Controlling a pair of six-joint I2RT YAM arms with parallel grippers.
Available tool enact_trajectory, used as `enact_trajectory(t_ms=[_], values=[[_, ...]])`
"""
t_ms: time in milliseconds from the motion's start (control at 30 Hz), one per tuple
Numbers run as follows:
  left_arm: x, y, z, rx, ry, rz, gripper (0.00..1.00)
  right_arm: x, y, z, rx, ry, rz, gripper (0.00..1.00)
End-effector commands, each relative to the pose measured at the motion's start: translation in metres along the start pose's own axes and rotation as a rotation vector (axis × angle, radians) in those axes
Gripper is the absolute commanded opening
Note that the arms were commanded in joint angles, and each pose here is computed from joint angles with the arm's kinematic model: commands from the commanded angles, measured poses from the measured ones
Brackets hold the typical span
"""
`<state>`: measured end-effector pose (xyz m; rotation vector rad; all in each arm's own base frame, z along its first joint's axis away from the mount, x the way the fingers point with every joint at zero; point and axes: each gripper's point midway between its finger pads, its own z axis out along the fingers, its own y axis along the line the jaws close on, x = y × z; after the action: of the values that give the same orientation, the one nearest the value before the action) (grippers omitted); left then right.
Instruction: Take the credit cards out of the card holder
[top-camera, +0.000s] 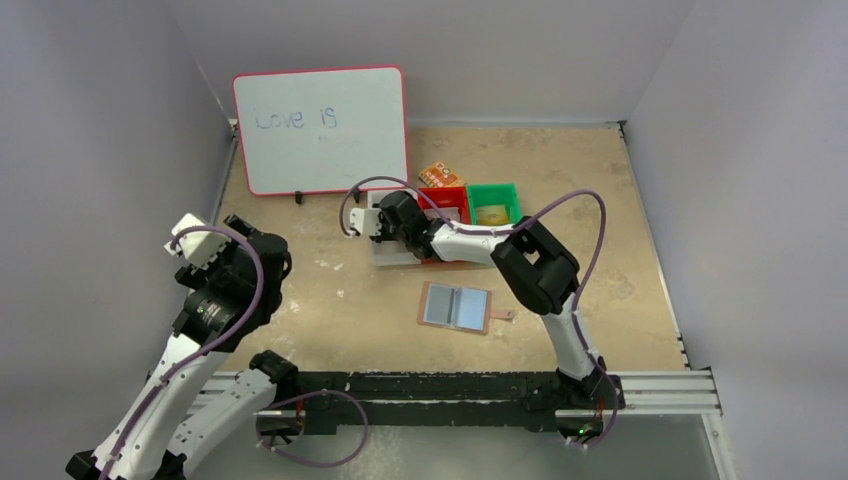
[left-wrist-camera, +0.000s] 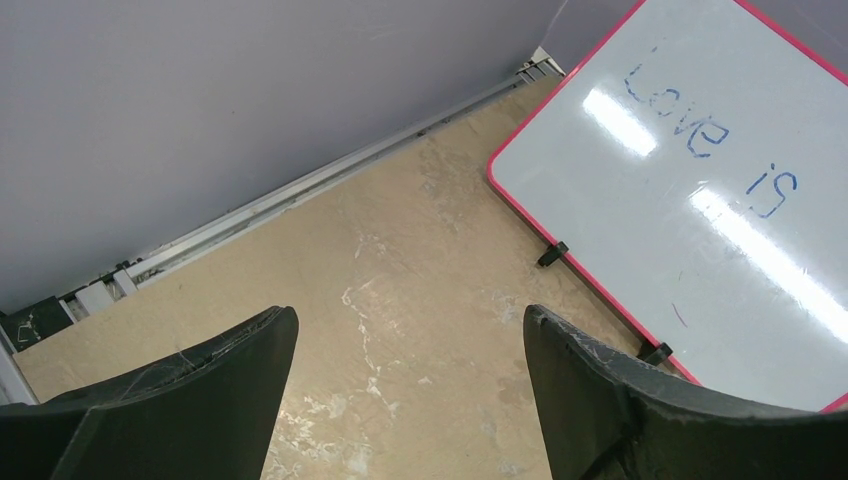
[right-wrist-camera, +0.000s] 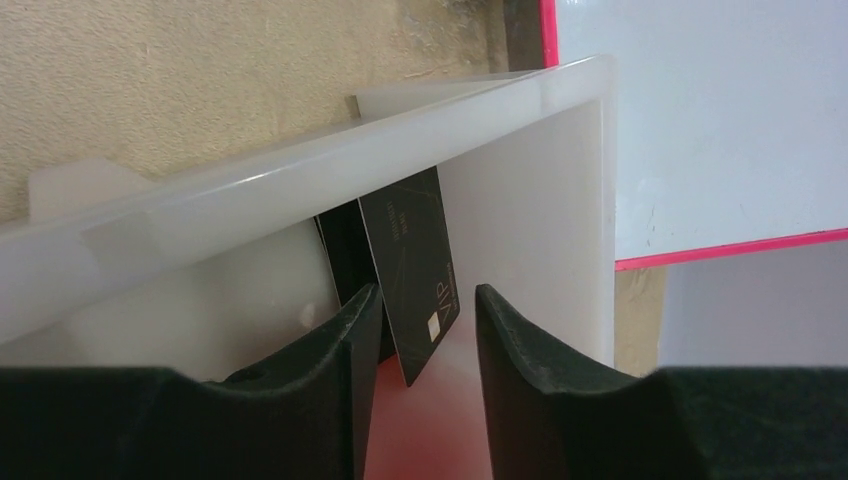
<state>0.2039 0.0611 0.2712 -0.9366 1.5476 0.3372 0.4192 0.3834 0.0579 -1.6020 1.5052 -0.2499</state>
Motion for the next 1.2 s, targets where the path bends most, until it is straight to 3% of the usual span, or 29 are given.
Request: enact_trajectory(t_ms=[0, 300, 500, 667, 800, 1000, 1167], values=[[-0.003, 0.000, 0.002, -0.006, -0.015, -0.012, 0.83, -0.025, -0.031, -0.016, 0.049, -0.069, 0.011, 0.49], [-0.001, -0.002, 0.002, -0.002, -0.007, 0.001, 0.83, -0.042, -0.042, -0.025, 0.064, -0.126, 0.120, 0.55], [0.000, -0.003, 0.002, 0.000, -0.004, 0.003, 0.83, -0.064, -0.075, -0.050, 0.125, -0.223, 0.397, 0.49], [0.002, -0.005, 0.002, 0.010, 0.006, 0.012, 0.83, -0.081, -0.106, -0.108, 0.221, -0.408, 0.623, 0.48], [0.004, -0.007, 0.002, 0.015, 0.014, 0.023, 0.83, -0.066, -0.127, -0.150, 0.332, -0.414, 0.843, 0.59], [0.006, -0.009, 0.002, 0.019, 0.023, 0.035, 0.83, -0.030, -0.108, -0.184, 0.345, -0.296, 1.142, 0.63], [0.009, -0.012, 0.003, 0.023, 0.030, 0.047, 0.83, -0.003, -0.064, -0.206, 0.290, -0.297, 1.361, 0.85]])
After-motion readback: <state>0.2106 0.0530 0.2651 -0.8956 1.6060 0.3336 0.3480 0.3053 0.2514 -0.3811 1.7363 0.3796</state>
